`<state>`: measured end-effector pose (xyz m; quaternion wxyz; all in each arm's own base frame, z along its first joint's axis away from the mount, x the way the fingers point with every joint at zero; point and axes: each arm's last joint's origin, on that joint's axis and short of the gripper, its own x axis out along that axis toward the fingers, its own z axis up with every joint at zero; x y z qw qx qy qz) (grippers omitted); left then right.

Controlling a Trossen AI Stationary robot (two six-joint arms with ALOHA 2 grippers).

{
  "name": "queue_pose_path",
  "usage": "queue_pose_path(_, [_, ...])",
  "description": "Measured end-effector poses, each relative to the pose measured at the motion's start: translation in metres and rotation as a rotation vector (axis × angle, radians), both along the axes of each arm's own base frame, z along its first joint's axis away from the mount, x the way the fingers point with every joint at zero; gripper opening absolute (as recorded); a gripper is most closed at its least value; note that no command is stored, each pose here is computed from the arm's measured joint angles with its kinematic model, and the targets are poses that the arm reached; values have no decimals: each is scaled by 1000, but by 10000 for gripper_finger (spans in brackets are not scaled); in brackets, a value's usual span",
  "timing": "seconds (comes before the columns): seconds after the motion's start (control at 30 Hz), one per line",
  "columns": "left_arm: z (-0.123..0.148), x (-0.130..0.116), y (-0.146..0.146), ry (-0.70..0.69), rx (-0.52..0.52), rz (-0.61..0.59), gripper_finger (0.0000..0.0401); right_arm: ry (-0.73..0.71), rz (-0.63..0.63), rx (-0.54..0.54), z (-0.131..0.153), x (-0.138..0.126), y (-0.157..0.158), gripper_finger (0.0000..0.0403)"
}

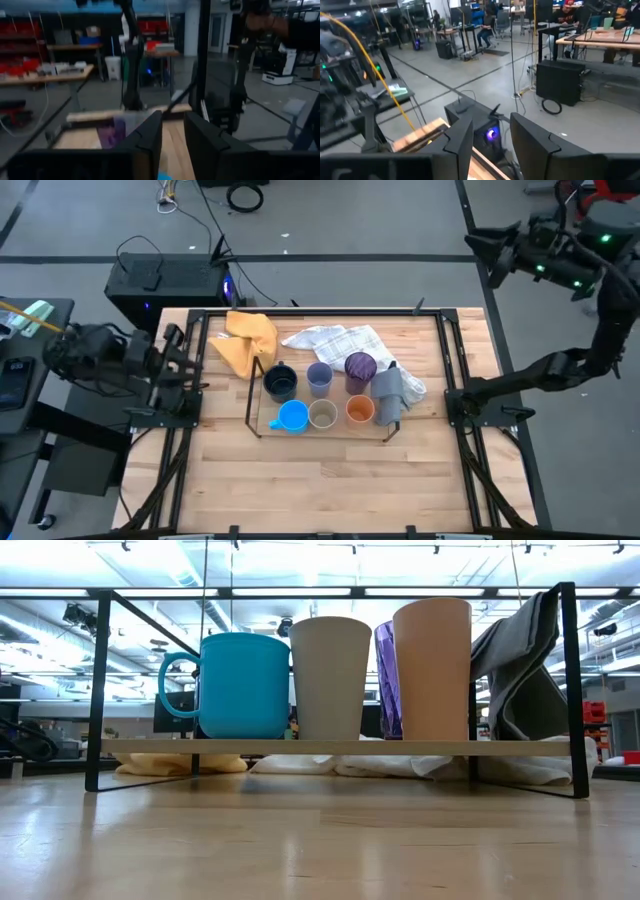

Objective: Stack small to large cups/mugs on shelf
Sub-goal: Return to Home Position

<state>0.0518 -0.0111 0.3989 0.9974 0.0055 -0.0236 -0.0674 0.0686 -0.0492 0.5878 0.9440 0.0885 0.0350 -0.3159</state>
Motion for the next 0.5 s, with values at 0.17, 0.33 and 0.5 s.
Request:
queue_pose_path(0.17, [-56,-5,2,54,-19,0,74,3,-8,61,-3,18,-13,137])
queue_pose_path(0.33, [-101,-11,4,13,-100,10,64,26,-24,90,-7,40,-29,137])
queue_pose_path(0.5, [-128,-8,3,35,-115,19,54,24,-27,81,-7,52,-38,137])
